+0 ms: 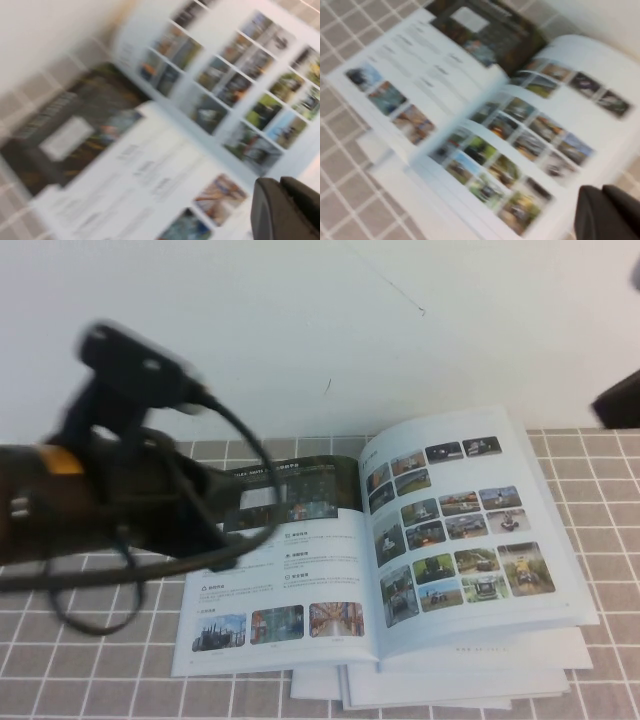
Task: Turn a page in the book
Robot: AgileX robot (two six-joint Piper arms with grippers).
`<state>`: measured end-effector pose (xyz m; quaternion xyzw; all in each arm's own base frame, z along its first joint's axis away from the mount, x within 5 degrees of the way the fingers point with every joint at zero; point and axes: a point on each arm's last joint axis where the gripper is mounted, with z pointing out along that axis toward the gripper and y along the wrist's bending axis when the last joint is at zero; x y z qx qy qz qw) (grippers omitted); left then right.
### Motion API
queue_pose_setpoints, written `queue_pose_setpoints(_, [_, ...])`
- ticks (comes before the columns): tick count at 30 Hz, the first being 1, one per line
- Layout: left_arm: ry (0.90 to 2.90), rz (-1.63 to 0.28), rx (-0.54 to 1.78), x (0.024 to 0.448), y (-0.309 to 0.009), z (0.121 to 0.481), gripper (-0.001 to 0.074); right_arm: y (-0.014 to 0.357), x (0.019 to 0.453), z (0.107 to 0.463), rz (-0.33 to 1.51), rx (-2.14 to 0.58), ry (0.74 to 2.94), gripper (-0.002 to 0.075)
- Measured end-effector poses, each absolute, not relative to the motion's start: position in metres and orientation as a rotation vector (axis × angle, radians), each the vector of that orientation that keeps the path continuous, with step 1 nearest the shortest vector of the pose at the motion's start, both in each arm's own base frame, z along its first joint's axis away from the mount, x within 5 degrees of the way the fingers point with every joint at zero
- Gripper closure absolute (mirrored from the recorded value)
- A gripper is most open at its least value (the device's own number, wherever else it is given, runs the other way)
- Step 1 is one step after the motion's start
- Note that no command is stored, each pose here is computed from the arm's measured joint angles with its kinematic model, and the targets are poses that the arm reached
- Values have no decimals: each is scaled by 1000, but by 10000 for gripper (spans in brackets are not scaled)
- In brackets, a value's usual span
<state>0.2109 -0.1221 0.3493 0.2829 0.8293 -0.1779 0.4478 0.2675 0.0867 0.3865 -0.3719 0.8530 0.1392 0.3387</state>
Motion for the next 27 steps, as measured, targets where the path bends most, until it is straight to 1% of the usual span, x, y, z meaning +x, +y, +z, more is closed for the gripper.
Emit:
queue_pose_setpoints(4, [1974,-325,627,182,-96,373,739,67,234,407,157,-898,2213,727])
queue_pose_setpoints(6, [1937,-272,592,166,-84,377,739,58,221,407,72,-843,2221,727])
queue_pose_setpoints(8, [1900,-229,565,149,-72,375,739,49,207,399,6,-791,2240,727])
queue_pose_setpoints(10, [1862,-187,545,136,-62,366,739,41,193,385,-51,-742,2257,727])
queue_pose_setpoints(14, [1809,-175,507,116,-50,339,739,32,168,355,-93,-660,2249,727])
queue_pose_setpoints(15, [1803,-174,507,110,-48,325,739,30,161,345,-95,-641,2241,727])
queue_pose_setpoints(19, [1765,-179,503,96,-42,294,739,25,138,310,-76,-559,2181,727])
queue_pose_setpoints(23, [1795,-174,518,91,-40,263,739,22,118,284,-61,-501,2092,727])
queue_pose_setpoints(27, [1798,-174,524,90,-39,252,739,20,102,270,-24,-449,2002,727])
